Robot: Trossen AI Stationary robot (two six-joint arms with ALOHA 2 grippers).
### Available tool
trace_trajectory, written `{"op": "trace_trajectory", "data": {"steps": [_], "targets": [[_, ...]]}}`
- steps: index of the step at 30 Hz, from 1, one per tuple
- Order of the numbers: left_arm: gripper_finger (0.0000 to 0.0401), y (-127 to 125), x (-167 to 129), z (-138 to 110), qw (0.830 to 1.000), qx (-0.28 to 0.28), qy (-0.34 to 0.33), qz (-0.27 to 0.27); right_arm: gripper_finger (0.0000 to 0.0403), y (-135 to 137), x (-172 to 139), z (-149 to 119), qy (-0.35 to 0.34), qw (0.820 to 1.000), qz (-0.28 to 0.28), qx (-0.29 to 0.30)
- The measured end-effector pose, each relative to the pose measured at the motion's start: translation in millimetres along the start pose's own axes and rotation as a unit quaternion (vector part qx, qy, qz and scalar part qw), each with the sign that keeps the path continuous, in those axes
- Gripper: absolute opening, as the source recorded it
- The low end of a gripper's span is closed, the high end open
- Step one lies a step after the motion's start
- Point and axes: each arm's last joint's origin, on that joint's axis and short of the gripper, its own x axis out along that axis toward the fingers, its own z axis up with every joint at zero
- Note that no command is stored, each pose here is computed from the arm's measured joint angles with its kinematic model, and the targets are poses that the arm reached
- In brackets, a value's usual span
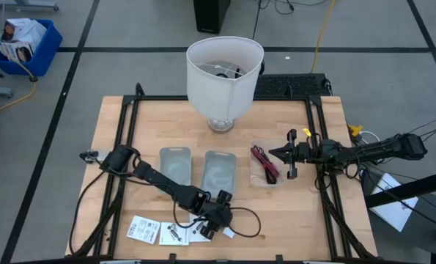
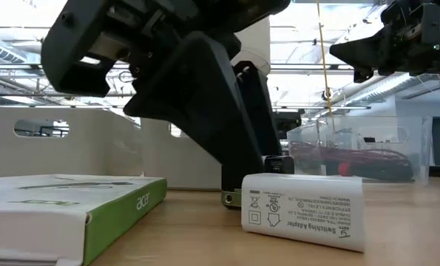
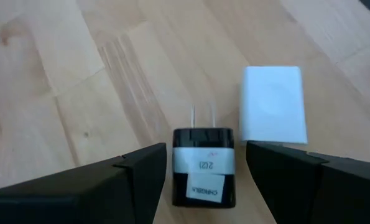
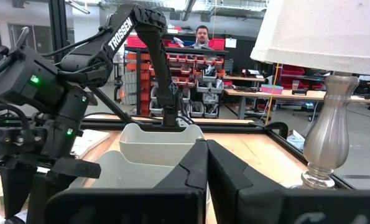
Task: Pick and place items into bin
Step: Put the black charger adapter into the right gray bin
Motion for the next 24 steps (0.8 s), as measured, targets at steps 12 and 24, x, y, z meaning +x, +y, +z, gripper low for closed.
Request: {"op": "trace_trajectory", "data": {"steps": [12,24], "targets": [[0.0139,0.0,0.0,-0.7,1.000,0.002,0.002,-0.011,0.0000,0.0,0.0,0.0,0.000,1.000,0.000,0.000],[0.0139,-3.8,-39.0,41.7,0.997,0.063,-0.019,0.029,0.0000,0.1,0.1,-0.3,0.001,1.000,0.000,0.000]]}}
